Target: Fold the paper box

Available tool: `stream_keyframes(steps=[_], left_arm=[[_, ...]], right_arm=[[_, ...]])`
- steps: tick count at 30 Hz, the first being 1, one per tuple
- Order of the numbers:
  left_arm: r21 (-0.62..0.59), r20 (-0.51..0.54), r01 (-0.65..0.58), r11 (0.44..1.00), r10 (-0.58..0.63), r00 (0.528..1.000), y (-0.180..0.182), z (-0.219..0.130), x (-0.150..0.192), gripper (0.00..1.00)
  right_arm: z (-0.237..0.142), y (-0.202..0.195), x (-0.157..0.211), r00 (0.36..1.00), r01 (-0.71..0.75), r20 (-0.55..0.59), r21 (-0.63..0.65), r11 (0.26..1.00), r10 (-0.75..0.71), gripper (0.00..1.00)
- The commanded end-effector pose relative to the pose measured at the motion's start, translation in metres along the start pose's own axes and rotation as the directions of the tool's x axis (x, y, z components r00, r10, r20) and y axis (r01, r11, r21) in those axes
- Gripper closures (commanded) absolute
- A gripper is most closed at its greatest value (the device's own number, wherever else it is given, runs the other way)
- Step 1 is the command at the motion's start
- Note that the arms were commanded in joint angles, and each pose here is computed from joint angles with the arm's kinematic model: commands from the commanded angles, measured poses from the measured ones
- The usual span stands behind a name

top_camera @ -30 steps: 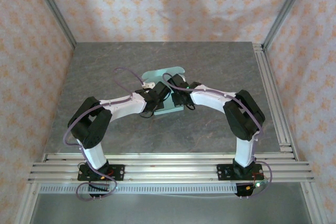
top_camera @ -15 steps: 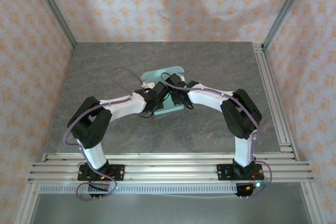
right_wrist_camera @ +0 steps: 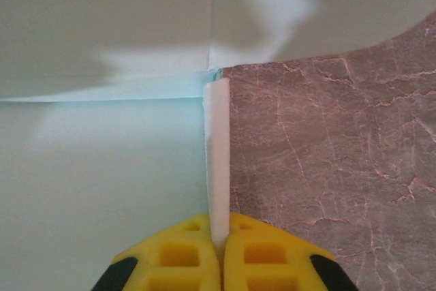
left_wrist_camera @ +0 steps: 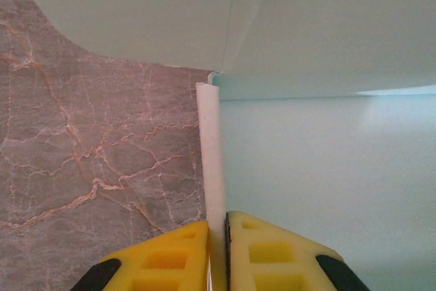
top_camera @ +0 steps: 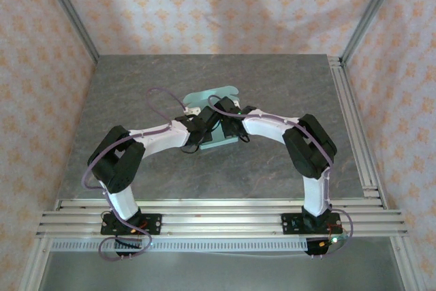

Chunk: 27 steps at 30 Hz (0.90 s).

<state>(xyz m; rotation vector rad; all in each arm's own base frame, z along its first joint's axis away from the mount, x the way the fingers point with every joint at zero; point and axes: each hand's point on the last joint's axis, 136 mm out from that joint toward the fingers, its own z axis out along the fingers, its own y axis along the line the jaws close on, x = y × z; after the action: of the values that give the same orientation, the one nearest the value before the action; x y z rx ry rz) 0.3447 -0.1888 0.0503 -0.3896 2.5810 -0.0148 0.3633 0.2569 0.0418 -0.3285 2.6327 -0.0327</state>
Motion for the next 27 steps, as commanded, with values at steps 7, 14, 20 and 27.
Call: stream_keyframes(steps=[7,14,20,27], left_arm=[[0.018,0.067,0.070,0.997,-0.071,0.995,0.003,-0.011,-0.010,0.74],[0.085,0.079,0.159,0.984,-0.166,0.983,0.014,-0.028,-0.006,0.48],[0.118,0.076,0.227,0.967,-0.237,0.969,0.036,-0.045,0.005,0.31],[0.069,0.116,0.296,0.953,-0.303,0.946,0.087,-0.056,0.003,0.24]], right_arm=[[0.012,0.002,0.025,0.996,0.074,-0.046,0.069,0.995,-0.071,0.98],[0.013,-0.009,0.026,0.995,0.082,-0.057,0.105,0.991,-0.077,0.98],[0.013,-0.024,0.029,0.990,0.128,-0.079,0.195,0.973,-0.114,0.98],[0.008,-0.044,0.025,0.975,0.220,-0.098,0.379,0.899,-0.198,0.98]])
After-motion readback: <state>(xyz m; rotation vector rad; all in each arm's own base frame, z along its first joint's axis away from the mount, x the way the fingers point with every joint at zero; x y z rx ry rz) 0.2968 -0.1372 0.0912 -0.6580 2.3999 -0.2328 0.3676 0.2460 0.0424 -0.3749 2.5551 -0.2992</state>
